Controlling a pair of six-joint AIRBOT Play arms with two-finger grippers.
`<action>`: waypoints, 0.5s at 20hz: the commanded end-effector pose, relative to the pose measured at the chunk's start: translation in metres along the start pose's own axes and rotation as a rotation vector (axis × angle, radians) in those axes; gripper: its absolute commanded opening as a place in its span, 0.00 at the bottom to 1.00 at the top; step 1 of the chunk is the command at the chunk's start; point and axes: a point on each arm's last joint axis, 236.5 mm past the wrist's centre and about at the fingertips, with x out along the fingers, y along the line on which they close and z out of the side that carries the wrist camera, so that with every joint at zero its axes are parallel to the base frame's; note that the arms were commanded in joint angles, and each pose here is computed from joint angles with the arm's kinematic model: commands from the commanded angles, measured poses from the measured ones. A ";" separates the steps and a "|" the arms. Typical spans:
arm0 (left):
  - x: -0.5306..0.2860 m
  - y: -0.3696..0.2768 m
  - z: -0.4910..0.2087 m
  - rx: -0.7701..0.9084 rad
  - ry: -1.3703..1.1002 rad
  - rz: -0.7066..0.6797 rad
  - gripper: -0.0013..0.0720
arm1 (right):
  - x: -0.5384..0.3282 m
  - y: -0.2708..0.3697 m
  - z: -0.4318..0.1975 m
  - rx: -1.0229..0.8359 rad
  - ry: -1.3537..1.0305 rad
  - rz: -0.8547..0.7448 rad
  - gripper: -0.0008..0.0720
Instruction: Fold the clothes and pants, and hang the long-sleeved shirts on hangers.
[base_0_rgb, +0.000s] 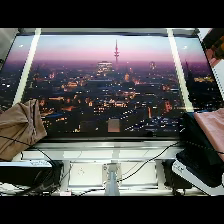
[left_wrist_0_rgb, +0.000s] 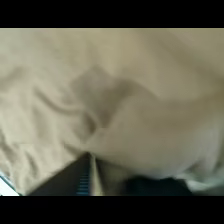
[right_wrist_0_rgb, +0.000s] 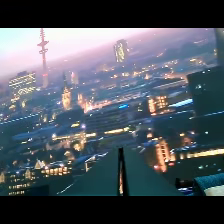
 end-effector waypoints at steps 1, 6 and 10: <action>0.001 0.017 -0.009 -0.019 0.023 0.025 0.24 | 0.000 0.000 0.000 0.000 -0.001 0.001 0.03; -0.060 0.027 -0.003 -0.049 -0.098 0.038 0.06 | 0.000 0.000 0.000 0.000 -0.001 0.001 0.03; -0.143 0.021 0.004 -0.218 -0.298 -0.023 0.06 | 0.000 0.000 0.000 -0.001 -0.001 0.000 0.03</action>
